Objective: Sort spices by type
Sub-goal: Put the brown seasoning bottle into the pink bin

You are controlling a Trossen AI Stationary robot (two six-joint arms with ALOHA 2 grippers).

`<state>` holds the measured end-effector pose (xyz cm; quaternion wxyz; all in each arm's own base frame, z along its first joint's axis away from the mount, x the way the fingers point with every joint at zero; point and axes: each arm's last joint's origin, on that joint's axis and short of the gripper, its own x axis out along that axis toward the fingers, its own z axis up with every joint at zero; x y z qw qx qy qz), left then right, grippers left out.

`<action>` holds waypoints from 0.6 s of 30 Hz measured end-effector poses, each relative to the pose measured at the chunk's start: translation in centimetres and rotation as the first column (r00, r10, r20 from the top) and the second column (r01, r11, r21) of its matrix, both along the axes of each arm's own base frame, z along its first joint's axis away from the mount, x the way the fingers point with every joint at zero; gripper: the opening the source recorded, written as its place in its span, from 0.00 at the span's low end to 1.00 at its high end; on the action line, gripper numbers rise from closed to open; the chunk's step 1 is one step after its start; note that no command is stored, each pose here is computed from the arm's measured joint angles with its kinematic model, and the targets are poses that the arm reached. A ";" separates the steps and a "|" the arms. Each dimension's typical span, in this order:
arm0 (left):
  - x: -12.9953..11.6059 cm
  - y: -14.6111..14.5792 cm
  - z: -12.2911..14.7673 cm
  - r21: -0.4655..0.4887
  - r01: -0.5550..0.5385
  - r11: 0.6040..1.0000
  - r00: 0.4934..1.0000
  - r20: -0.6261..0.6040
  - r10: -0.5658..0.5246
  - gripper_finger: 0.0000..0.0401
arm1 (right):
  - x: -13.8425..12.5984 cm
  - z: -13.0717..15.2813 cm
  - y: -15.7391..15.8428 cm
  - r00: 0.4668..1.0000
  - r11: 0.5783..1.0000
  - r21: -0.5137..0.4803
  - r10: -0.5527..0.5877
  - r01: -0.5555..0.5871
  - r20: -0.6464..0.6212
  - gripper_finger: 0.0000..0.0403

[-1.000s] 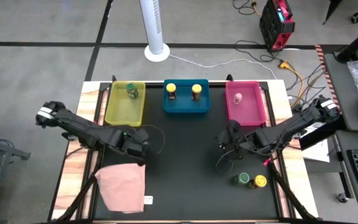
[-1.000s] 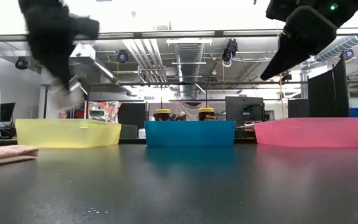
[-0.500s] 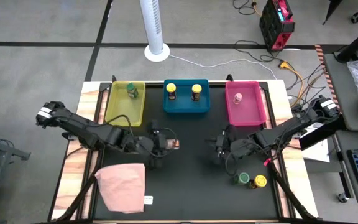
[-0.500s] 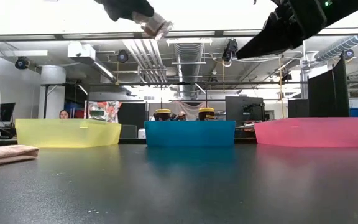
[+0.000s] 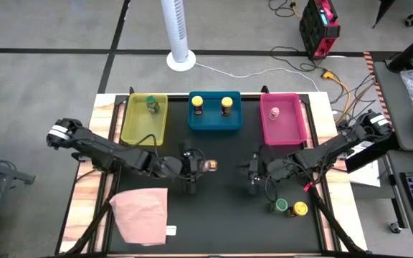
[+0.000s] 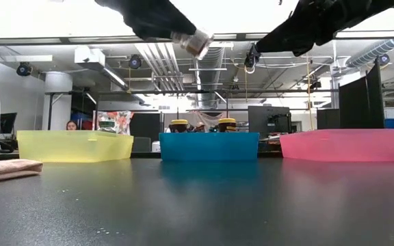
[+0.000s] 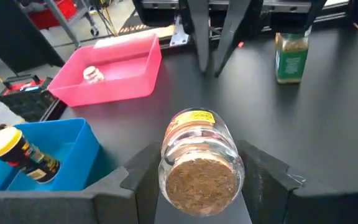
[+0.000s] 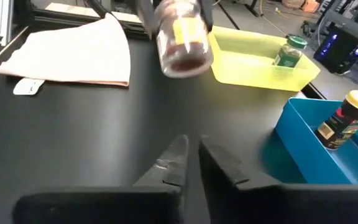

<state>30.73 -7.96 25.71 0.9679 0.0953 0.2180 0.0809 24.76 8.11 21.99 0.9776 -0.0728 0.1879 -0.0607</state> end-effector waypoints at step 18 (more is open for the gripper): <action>3.5 -0.5 -2.8 0.010 0.007 1.000 0.994 0.107 -0.008 0.40 | 1.8 -0.6 0.7 0.999 0.997 -0.069 0.030 -0.028 0.035 0.77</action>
